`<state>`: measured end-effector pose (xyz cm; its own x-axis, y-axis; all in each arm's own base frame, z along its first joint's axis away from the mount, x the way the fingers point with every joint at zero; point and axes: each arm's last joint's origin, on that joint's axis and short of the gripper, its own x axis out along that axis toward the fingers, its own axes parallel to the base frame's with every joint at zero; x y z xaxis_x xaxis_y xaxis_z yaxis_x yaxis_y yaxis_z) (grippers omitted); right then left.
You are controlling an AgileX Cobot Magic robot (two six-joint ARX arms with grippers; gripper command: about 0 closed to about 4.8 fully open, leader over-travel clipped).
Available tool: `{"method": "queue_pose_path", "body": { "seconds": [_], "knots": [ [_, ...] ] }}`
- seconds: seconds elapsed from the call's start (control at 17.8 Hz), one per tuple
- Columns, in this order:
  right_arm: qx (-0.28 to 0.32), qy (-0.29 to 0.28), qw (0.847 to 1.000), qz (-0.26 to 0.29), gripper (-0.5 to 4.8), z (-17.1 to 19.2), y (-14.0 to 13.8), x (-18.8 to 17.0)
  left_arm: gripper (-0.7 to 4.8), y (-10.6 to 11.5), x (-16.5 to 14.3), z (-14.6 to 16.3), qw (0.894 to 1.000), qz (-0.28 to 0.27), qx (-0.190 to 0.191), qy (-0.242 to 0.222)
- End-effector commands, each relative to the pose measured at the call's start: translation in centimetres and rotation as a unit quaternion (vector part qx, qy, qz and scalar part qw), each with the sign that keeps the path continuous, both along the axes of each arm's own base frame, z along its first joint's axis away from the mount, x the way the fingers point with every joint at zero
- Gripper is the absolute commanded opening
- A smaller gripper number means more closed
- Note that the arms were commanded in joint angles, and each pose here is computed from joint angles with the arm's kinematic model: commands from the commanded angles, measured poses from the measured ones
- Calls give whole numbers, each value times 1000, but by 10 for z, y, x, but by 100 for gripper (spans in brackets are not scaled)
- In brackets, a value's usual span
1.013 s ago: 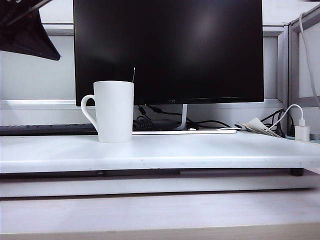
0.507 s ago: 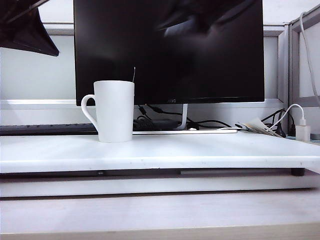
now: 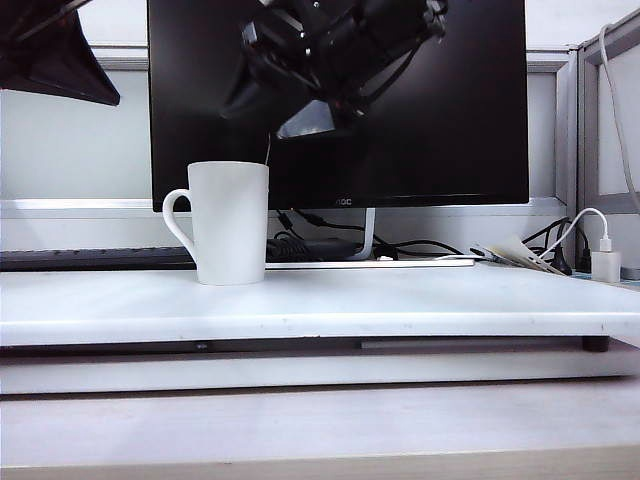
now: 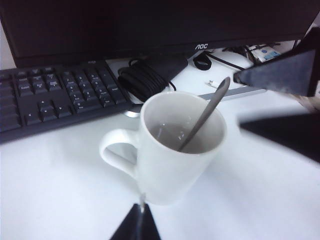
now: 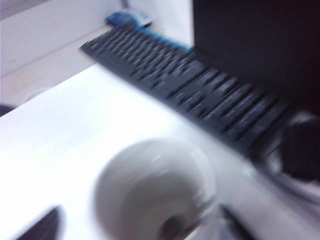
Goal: Pick up a spoon and stir the liquid in the cup.
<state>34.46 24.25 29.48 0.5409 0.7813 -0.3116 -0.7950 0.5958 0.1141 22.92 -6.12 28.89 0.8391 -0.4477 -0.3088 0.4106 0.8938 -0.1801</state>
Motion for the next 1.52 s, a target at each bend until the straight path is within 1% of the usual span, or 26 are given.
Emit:
{"method": "queue_pose_path", "body": {
  "seconds": [0.06, 0.11, 0.23, 0.34, 0.39, 0.45, 0.56, 0.68, 0.79, 0.96, 1.07, 1.18, 1.24, 1.29, 1.35, 1.41, 1.46, 1.52],
  "knots": [
    [-5, -19, 999, -37, 408, -4, 3, 6, -5, 0, 0, 3, 1000, -2, -4, -8],
    [-6, -18, 999, -39, 408, -6, 4, 7, -5, 0, 0, 3, 1000, -1, -4, -9],
    [-2, -22, 999, -39, 365, -11, 9, 9, -5, 0, 0, 3, 1000, -2, -5, -9],
    [0, -30, 999, -45, 359, -13, 13, 10, -5, 0, 0, 3, 1000, -2, -4, -9],
    [-3, -29, 998, -49, 311, -15, 14, 10, -5, 0, 0, 3, 1000, -2, -5, -9],
    [-6, -27, 998, -50, 154, -18, 16, 10, -5, 0, 0, 3, 1000, -2, -4, -9],
    [-3, -35, 998, -56, 34, -17, 18, 9, -5, 0, 0, 3, 1000, -3, -5, -9],
    [9, -52, 997, -59, -8, -13, 19, 10, -5, -1, 0, 3, 1000, -15, -9, -8],
    [21, -72, 994, -76, -8, -8, 19, 12, -5, -1, 0, 3, 1000, -22, -11, -6],
    [42, -76, 993, -84, -8, -5, 19, 12, -5, -1, -1, 3, 1000, -22, -11, -6],
    [84, -83, 989, -86, -8, 0, 23, 12, -5, -1, -1, 3, 1000, -23, -11, -6],
    [105, -80, 988, -85, -8, 1, 26, 11, -5, -1, -1, 3, 1000, -23, -11, -6],
    [106, -75, 989, -75, -8, -1, 34, 7, -5, -1, -1, 3, 1000, -23, -11, -6],
    [108, -71, 990, -60, -8, -2, 36, 6, -5, -1, -1, 3, 1000, -23, -11, -6],
    [109, -62, 992, -28, -8, -3, 39, 3, -5, -1, -1, 3, 1000, -23, -11, -6],
    [93, -41, 995, -16, -8, -5, 39, -1, -5, -1, -1, 3, 1000, -23, -11, -6],
    [75, -32, 996, -21, -8, -6, 38, -2, -5, -1, -1, 3, 1000, -23, -11, -7],
    [33, -32, 998, -45, -8, -8, 31, -2, -5, -1, -1, 3, 1000, -23, -11, -6]
  ]
}}
